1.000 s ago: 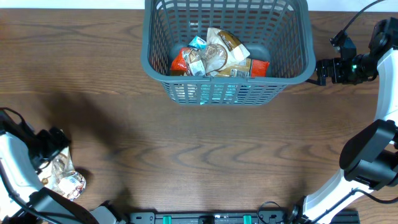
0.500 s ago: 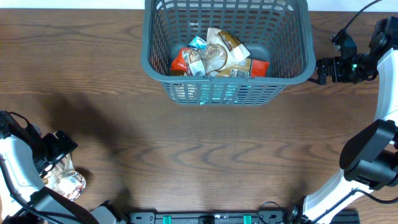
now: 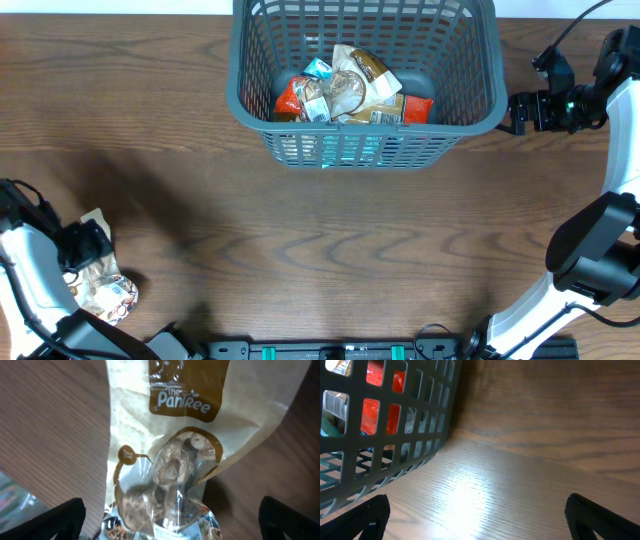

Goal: Pack container
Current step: 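Lift the pouch with the left gripper and move it over the basket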

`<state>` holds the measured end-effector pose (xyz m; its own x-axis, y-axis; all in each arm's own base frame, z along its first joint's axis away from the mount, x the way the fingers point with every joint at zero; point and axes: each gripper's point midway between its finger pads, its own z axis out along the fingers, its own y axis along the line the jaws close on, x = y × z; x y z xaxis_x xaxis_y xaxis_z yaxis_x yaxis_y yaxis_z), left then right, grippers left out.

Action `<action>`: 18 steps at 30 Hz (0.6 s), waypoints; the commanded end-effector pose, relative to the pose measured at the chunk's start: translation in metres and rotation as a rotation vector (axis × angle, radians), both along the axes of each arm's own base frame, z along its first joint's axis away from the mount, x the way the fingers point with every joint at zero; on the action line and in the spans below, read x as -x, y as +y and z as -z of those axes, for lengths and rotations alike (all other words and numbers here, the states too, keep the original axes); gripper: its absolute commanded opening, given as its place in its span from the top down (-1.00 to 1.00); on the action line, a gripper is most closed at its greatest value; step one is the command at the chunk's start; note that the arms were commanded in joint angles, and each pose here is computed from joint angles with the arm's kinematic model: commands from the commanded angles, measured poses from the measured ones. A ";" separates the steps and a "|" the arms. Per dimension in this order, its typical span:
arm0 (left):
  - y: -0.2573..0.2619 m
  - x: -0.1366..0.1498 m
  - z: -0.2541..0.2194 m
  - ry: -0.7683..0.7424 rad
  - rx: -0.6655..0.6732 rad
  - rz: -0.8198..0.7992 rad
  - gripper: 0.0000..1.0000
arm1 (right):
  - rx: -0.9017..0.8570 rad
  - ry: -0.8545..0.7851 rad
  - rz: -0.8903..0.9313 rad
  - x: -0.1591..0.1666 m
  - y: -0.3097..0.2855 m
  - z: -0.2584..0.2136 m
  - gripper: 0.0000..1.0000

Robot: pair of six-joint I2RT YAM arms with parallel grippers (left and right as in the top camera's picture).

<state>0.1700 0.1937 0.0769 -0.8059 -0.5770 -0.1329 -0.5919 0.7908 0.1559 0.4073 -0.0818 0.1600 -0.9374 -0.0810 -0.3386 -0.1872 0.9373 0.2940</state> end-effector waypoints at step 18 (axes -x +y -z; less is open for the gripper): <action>-0.014 0.015 0.077 0.026 0.013 0.053 -0.93 | 0.002 -0.019 -0.011 0.000 -0.001 -0.004 -0.99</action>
<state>0.1591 0.1831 0.0094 -0.8287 -0.5436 -0.1336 -0.5594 0.8130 0.1615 0.4083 -0.0822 0.1602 -0.9360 -0.0816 -0.3423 -0.1884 0.9379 0.2914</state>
